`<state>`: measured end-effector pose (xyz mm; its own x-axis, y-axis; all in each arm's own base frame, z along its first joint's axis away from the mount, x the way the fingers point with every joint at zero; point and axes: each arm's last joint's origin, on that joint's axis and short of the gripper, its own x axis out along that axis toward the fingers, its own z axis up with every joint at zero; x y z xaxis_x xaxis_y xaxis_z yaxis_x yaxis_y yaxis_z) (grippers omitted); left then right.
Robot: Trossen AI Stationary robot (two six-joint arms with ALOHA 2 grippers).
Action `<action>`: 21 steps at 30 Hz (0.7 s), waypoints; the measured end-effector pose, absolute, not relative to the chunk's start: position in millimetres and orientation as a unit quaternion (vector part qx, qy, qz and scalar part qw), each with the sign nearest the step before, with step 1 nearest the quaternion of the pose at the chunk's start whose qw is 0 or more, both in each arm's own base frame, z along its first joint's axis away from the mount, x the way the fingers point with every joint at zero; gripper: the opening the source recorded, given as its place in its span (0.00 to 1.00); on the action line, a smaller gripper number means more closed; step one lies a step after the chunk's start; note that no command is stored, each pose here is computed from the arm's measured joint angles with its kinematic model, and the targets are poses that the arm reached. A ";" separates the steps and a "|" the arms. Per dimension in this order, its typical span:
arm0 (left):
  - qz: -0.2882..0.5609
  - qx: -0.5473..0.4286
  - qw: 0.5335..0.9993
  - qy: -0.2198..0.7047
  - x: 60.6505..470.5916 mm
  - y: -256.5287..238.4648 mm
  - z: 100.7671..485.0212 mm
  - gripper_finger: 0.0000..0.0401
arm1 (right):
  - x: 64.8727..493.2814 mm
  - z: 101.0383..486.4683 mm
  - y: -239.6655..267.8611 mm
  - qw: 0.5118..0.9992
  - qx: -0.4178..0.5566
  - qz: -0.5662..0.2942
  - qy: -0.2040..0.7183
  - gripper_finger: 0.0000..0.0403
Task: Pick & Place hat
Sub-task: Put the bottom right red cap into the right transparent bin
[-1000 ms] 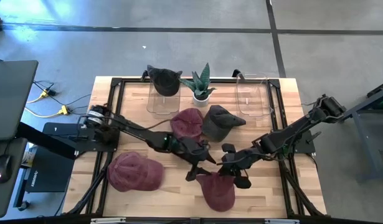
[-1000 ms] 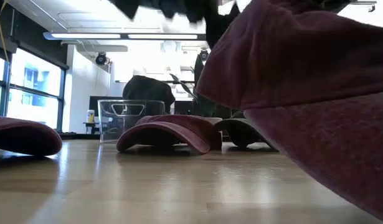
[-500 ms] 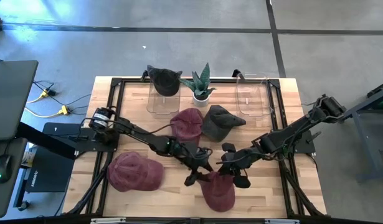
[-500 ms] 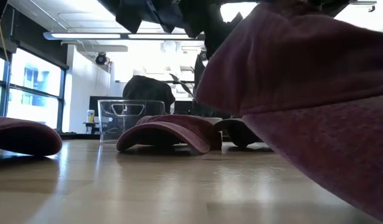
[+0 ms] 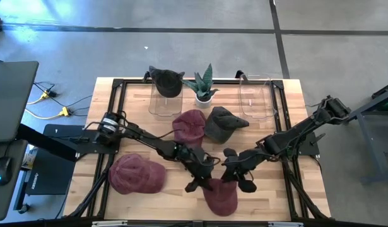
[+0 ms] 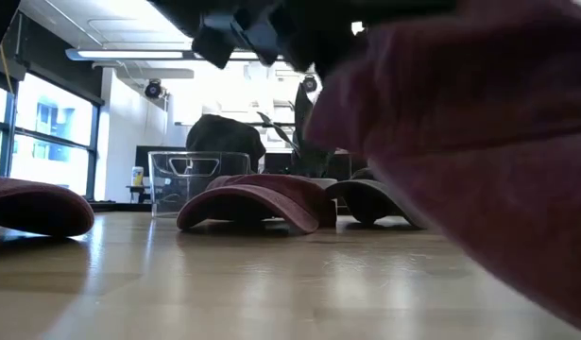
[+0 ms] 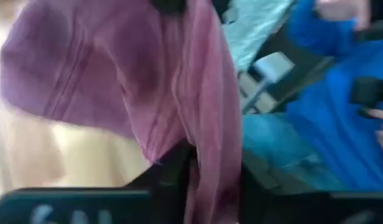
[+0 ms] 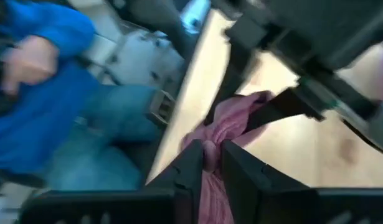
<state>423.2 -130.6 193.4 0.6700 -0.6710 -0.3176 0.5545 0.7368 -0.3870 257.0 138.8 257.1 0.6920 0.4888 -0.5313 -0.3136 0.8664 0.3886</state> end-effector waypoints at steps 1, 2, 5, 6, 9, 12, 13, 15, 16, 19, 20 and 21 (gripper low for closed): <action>-0.352 -0.125 0.903 0.211 423.7 -131.3 198.4 0.17 | 256.3 259.7 139.2 0.908 0.140 0.233 0.320 0.15; -0.363 -0.121 0.901 0.204 423.3 -131.7 202.0 0.12 | 255.6 262.4 139.5 0.906 0.143 0.245 0.314 0.18; -0.381 -0.122 0.892 0.212 420.8 -132.1 202.5 0.02 | 250.3 269.5 137.6 0.903 0.146 0.261 0.308 0.27; -0.382 -0.122 0.890 0.214 420.2 -132.1 202.3 0.02 | 247.5 271.0 136.0 0.903 0.143 0.257 0.312 0.31; -0.383 -0.118 0.893 0.204 419.9 -131.9 207.2 0.05 | 237.9 269.2 130.7 0.908 0.119 0.215 0.339 0.40; -0.387 -0.113 0.893 0.203 417.3 -131.3 213.2 0.04 | 231.6 252.9 125.1 0.914 0.097 0.150 0.363 0.47; -0.388 -0.110 0.893 0.199 417.1 -131.3 214.6 0.03 | 229.9 244.9 123.6 0.913 0.099 0.136 0.371 0.49; -0.388 -0.109 0.892 0.203 416.8 -131.2 213.9 0.01 | 227.3 230.4 122.0 0.912 0.114 0.131 0.372 0.53; -0.387 -0.109 0.892 0.207 416.5 -131.1 212.9 0.01 | 226.6 223.8 122.2 0.912 0.126 0.141 0.363 0.55; -0.387 -0.109 0.892 0.206 416.7 -131.2 212.7 0.01 | 222.8 206.1 123.6 0.912 0.162 0.204 0.316 0.60; -0.387 -0.109 0.892 0.205 416.7 -131.2 212.8 0.01 | 220.9 201.8 123.9 0.911 0.173 0.232 0.292 0.62; -0.387 -0.109 0.892 0.206 416.7 -131.1 212.7 0.01 | 218.9 199.1 124.1 0.911 0.184 0.258 0.264 0.63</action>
